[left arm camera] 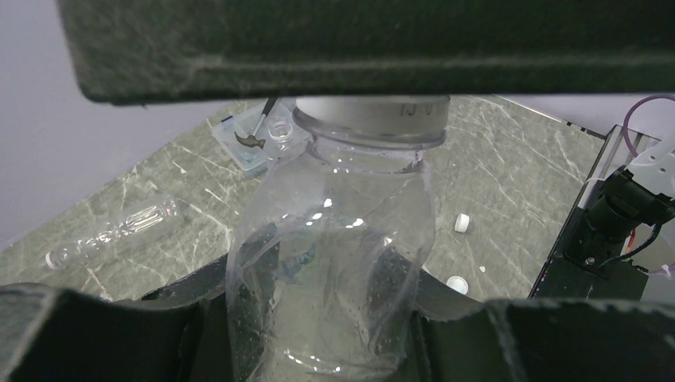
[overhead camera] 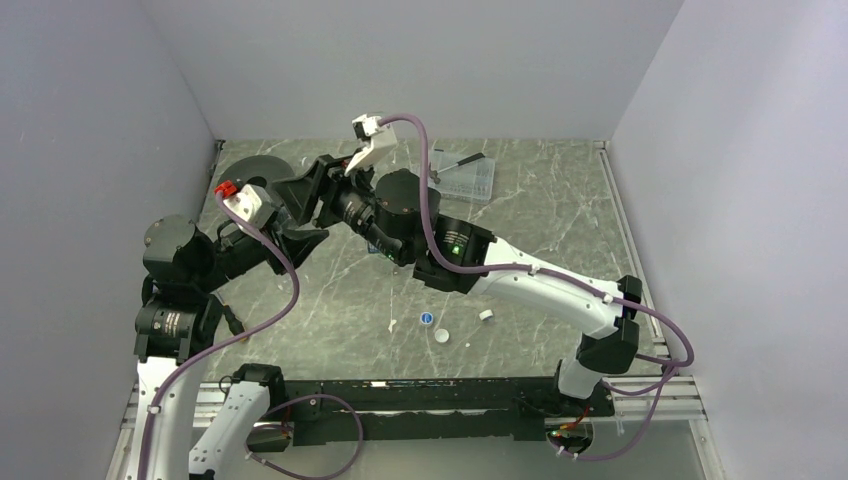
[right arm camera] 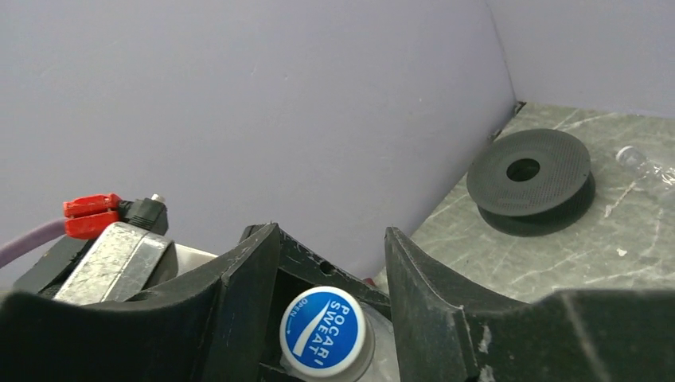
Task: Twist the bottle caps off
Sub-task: Unscrew the bottle cap from the plastic bottle.
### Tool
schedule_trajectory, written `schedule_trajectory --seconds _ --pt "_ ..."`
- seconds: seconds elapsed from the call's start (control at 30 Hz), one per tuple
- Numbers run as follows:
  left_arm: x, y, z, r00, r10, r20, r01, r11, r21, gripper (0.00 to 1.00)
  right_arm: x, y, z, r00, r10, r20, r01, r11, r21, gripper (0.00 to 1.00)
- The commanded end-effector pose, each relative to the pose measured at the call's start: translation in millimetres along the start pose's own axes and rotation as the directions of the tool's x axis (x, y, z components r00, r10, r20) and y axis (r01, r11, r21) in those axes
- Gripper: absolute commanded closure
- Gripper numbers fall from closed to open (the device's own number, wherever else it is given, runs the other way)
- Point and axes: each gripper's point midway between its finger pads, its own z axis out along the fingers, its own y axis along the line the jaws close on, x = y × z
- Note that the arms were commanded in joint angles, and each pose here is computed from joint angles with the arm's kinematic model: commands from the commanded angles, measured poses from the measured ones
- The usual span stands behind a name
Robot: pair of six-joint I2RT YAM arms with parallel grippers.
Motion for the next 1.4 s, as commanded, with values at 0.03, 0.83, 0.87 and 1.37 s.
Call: schedule_trajectory --seconds 0.03,0.83,0.87,1.37 --pt "-10 0 -2 0.999 0.030 0.020 -0.030 1.000 -0.010 0.94 -17 6 -3 0.999 0.024 0.027 -0.024 1.000 -0.019 0.54" --pt "-52 -82 -16 0.979 -0.204 0.023 0.171 0.873 0.457 1.00 -55 65 -56 0.993 -0.095 0.070 0.117 0.829 -0.547 1.00" --pt "-54 -85 -17 0.977 -0.211 0.020 0.177 0.862 0.475 1.00 -55 71 -64 0.991 -0.106 0.076 0.130 0.800 -0.585 1.00" --pt "-82 -104 -30 0.961 -0.277 -0.003 0.231 0.792 0.565 1.00 -44 127 -141 0.947 -0.280 0.161 0.257 0.352 -0.900 1.00"
